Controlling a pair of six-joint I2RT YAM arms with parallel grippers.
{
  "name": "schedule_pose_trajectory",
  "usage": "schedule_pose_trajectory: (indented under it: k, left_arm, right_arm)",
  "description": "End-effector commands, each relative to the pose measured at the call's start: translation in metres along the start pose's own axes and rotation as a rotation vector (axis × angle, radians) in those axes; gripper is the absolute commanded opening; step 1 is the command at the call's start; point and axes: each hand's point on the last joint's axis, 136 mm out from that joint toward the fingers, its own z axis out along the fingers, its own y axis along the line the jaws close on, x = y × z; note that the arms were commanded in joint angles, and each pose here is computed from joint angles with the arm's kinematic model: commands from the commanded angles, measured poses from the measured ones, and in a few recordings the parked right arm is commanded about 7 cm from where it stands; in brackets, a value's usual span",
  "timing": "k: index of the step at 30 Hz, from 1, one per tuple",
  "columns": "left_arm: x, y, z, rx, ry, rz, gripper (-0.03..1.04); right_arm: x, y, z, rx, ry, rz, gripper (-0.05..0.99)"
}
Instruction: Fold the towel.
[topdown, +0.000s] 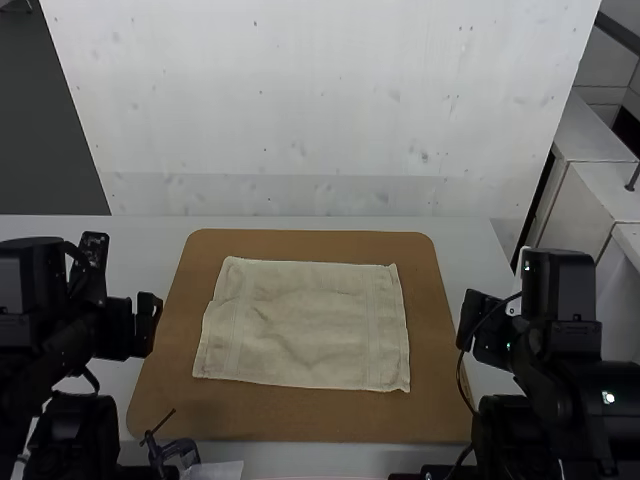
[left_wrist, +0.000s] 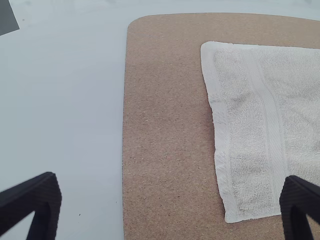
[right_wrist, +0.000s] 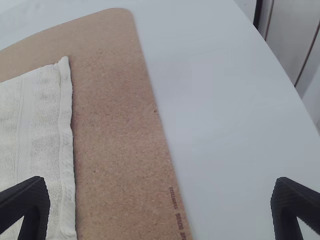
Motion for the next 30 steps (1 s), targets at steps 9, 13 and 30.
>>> schedule_pose_trajectory:
  k: [9, 13, 30]
  left_arm:
    - [-0.0159, 0.0024, -0.0104, -0.013, -0.055, 0.0, 0.98]
    - [-0.0159, 0.0024, -0.0104, -0.013, -0.055, 0.0, 0.98]
    - [-0.0155, 0.0014, -0.01, -0.008, -0.054, 0.01, 0.98]
  right_arm:
    - [-0.0055, 0.0188, -0.0061, -0.11, -0.025, -0.056, 0.96]
    - [-0.0055, 0.0188, -0.0061, -0.11, -0.025, -0.055, 0.96]
    - [-0.0054, 0.0188, -0.006, -0.11, -0.023, -0.052, 0.96]
